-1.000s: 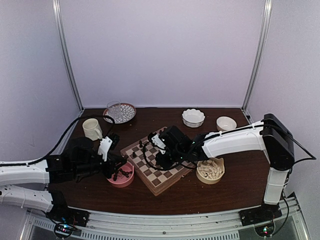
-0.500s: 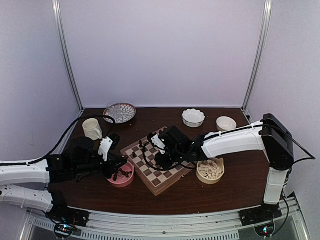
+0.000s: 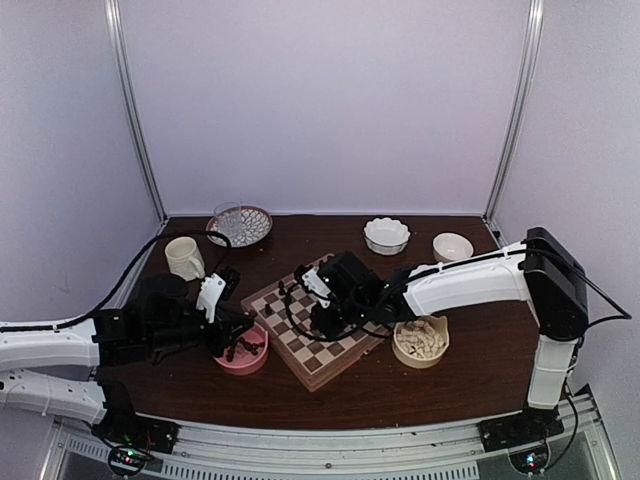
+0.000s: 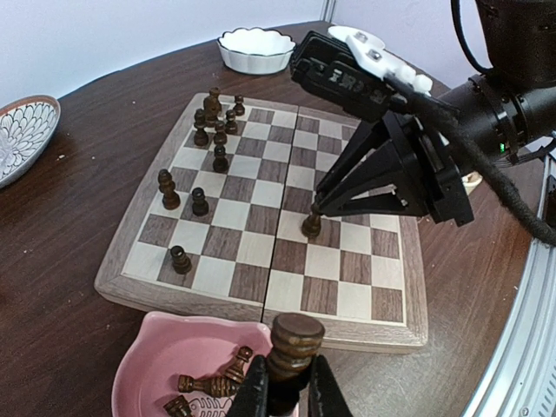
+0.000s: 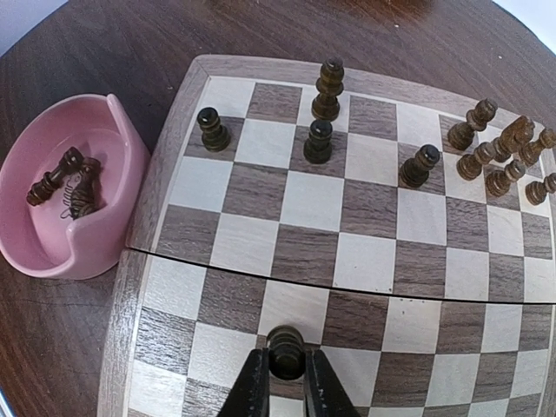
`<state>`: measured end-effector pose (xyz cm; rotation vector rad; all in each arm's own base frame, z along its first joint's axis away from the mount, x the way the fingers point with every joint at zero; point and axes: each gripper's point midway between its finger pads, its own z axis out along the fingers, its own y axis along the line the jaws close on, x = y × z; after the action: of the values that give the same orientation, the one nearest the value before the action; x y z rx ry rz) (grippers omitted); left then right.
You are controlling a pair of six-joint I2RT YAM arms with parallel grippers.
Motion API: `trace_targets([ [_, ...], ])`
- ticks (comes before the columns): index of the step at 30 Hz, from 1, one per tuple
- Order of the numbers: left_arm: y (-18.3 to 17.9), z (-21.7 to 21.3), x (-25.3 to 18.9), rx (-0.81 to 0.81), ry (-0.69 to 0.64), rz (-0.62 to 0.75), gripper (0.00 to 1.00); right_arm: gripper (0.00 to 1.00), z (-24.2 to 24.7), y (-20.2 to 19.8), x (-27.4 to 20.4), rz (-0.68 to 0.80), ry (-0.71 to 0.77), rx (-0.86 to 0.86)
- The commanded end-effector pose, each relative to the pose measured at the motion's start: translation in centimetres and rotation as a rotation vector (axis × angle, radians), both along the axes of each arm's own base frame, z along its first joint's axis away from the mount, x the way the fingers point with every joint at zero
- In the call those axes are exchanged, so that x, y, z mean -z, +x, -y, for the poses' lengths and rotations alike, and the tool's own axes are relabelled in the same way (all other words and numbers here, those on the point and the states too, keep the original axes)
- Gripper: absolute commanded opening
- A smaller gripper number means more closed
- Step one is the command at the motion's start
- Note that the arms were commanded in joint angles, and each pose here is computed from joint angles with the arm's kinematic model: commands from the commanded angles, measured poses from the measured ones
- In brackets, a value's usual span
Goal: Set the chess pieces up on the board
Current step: Pick up the queen from the chessboard, then place the queen at d8.
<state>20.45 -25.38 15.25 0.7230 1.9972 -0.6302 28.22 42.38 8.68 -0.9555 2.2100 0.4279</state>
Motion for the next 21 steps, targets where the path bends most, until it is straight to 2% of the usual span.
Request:
trace_targets([
  [1, 0.5, 0.7, -1.7, 0.008, -0.029, 0.042, 0.01, 0.13, -0.3, 0.5, -3.4, 0.062, 0.067, -0.003],
  [12, 0.4, 0.0, -1.3, -0.008, 0.002, 0.038, 0.03, 0.12, -2.5, 1.7, -6.7, 0.110, 0.087, -0.046],
  [21, 0.3, -0.4, -1.7, -0.018, -0.012, 0.048, 0.02, 0.11, -4.6, 5.7, -7.5, 0.161, 0.041, 0.042],
])
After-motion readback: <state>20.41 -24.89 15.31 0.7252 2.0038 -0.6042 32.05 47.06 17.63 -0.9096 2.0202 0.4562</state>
